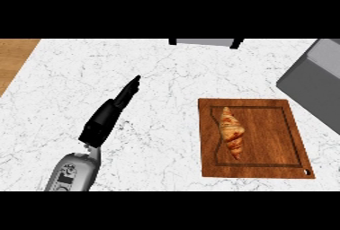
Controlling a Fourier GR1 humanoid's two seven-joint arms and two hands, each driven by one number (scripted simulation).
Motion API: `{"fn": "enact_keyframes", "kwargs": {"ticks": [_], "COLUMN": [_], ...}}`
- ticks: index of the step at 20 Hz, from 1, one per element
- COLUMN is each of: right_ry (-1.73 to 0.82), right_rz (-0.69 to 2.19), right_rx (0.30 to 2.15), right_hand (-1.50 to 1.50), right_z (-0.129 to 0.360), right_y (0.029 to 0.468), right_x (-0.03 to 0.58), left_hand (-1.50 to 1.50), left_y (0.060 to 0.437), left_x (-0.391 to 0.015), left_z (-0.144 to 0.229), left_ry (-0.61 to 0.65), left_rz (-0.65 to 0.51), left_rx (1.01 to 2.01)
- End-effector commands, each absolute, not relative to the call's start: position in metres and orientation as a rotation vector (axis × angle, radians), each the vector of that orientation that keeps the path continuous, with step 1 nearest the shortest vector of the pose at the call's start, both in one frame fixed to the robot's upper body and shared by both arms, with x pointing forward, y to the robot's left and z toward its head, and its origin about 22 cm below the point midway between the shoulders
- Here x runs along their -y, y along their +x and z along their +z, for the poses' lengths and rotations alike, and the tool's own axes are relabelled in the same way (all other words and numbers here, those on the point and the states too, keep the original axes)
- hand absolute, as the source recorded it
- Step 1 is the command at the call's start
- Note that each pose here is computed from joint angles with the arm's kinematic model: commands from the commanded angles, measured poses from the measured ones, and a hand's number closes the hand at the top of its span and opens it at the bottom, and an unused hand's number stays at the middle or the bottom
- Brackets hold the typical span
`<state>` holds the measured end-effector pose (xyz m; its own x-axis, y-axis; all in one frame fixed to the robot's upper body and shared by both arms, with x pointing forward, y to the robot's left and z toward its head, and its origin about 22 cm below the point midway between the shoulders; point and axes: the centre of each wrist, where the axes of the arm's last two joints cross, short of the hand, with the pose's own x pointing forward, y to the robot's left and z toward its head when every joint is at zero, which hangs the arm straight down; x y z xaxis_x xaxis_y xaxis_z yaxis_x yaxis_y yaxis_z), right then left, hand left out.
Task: Pick the squash from the cutting board and place it in the cardboard box
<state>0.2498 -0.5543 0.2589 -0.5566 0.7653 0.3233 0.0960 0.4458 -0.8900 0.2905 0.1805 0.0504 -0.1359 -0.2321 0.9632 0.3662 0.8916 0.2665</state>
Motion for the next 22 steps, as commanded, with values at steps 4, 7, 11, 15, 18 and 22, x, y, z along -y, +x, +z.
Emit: {"fn": "enact_keyframes", "kwargs": {"ticks": [4, 7, 11, 15, 18, 22], "right_ry": [-0.592, -0.544, -0.421, -0.388, -0.302, -0.174], "right_rz": [1.259, 1.304, 1.198, 1.216, 1.126, 0.86], "right_rx": [1.998, 1.927, 1.757, 1.758, 1.81, 1.942], "right_hand": [1.5, 1.5, -1.5, -1.5, -1.5, -1.5], "right_z": [0.232, 0.204, 0.17, 0.167, 0.149, 0.151], "right_y": [0.286, 0.301, 0.318, 0.317, 0.336, 0.337], "right_x": [0.541, 0.531, 0.516, 0.526, 0.504, 0.508], "left_hand": [0.0, 0.0, 0.0, 0.0, 0.0, 0.0], "left_y": [0.286, 0.294, 0.29, 0.297, 0.291, 0.297], "left_x": [-0.177, -0.178, -0.18, -0.184, -0.18, -0.183], "left_z": [0.037, 0.048, 0.052, 0.052, 0.046, 0.05], "left_ry": [-0.09, -0.101, -0.121, -0.113, -0.105, -0.095], "left_rz": [-0.527, -0.497, -0.512, -0.525, -0.519, -0.512], "left_rx": [1.617, 1.612, 1.633, 1.624, 1.629, 1.636]}}
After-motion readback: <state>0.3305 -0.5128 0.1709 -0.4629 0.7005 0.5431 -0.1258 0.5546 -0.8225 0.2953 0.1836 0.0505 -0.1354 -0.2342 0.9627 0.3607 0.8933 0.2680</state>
